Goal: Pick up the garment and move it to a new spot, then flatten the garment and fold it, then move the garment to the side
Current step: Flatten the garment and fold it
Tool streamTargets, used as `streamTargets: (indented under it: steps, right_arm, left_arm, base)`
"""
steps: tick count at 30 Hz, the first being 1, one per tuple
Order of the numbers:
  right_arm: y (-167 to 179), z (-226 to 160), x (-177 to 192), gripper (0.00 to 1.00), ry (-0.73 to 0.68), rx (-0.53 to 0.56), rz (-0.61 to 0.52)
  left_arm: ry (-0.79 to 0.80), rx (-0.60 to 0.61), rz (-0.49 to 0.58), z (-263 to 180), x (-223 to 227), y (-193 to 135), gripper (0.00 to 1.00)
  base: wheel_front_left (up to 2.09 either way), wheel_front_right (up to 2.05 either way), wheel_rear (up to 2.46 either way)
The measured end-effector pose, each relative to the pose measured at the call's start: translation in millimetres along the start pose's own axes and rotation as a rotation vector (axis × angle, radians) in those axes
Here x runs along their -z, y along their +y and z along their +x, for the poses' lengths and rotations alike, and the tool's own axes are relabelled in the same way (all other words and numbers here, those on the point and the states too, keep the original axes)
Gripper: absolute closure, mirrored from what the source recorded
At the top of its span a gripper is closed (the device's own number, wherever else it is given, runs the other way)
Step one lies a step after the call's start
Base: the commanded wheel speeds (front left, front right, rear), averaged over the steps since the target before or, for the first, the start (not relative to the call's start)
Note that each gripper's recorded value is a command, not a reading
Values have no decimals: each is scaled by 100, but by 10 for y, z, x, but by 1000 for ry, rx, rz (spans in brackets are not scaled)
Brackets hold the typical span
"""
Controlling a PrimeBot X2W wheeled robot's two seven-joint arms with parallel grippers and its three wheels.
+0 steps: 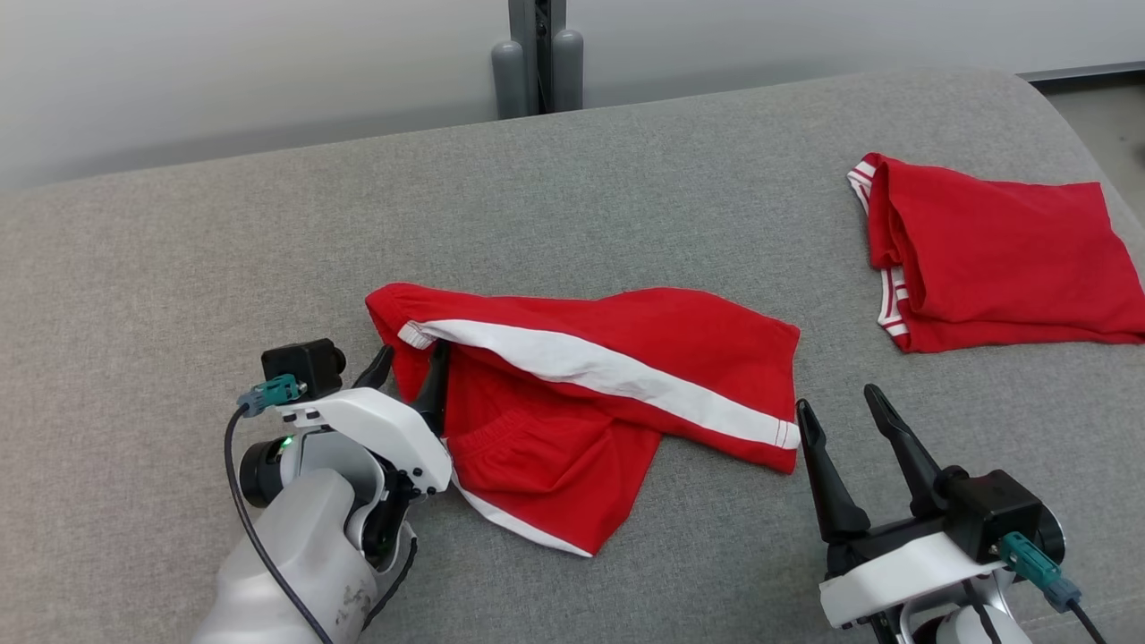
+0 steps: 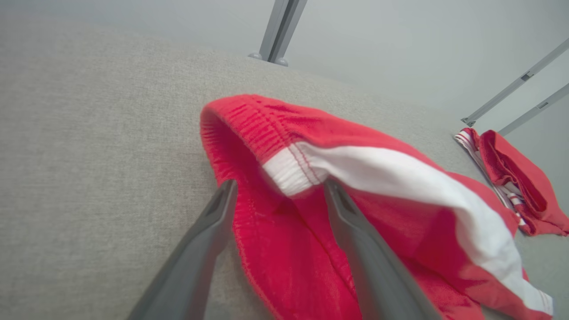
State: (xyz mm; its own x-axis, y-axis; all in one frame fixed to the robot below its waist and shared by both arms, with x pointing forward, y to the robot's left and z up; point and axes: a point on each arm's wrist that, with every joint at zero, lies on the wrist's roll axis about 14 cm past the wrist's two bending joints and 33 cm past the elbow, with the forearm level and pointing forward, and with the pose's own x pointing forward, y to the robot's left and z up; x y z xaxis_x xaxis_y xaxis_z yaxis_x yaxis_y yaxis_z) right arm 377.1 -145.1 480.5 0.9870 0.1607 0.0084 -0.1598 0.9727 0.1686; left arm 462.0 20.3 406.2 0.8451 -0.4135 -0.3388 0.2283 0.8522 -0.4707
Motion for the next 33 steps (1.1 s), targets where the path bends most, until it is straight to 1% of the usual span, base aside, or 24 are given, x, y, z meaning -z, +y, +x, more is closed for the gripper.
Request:
streamTargets:
  steps: [1,4,5,6,7,8,9,10,11,17,23,28,31,33]
  right_arm:
    - [-4,7,-9,0,-2,1,-1]
    - [-22,3,-11,0,-2,5,-4]
    - [-31,-2,-11,0,-2,7,-5]
    - [-40,-7,-13,0,-2,9,-7]
    - [-49,-12,-14,0,-2,11,-8]
    - [-58,-18,-17,0,-2,14,-7]
    - [-65,-24,-18,0,-2,15,-7]
    - [-72,-28,-18,0,-2,17,-8]
    - [-80,-32,-16,0,-1,19,-7]
    - [-109,-36,-31,0,-4,23,-14]
    - [-81,-30,-43,0,-9,15,-9]
    - [33,-5,-36,0,-12,-12,7]
    - [104,2,-14,0,-8,-29,17]
    - [143,6,-6,0,-7,-38,21]
  left_arm:
    - [5,-1,5,10,5,7,0]
    - [13,-5,13,38,16,20,5]
    - [11,-1,17,49,6,14,17]
    - [11,4,25,59,1,3,32]
    - [11,7,29,68,-2,-4,54]
    - [13,12,36,75,-5,-14,79]
    - [12,15,45,80,-5,-22,79]
    - [13,19,48,83,2,-27,96]
    - [14,22,51,86,5,-30,100]
    - [9,44,88,93,-27,-74,100]
    - [-8,82,174,11,-125,-87,100]
    - [30,110,293,-140,-208,38,100]
    - [56,124,382,-246,-319,132,100]
    - [100,135,443,-326,-334,175,100]
  base:
    - [0,0,0]
    - [0,0,0]
    - [0,0,0]
    - [0,0,0]
    - [0,0,0]
    - [0,0,0]
    - [0,0,0]
    - [0,0,0]
    - [0,0,0]
    - [0,0,0]
    - [0,0,0]
    - [0,0,0]
    - [0,0,0]
    - [0,0,0]
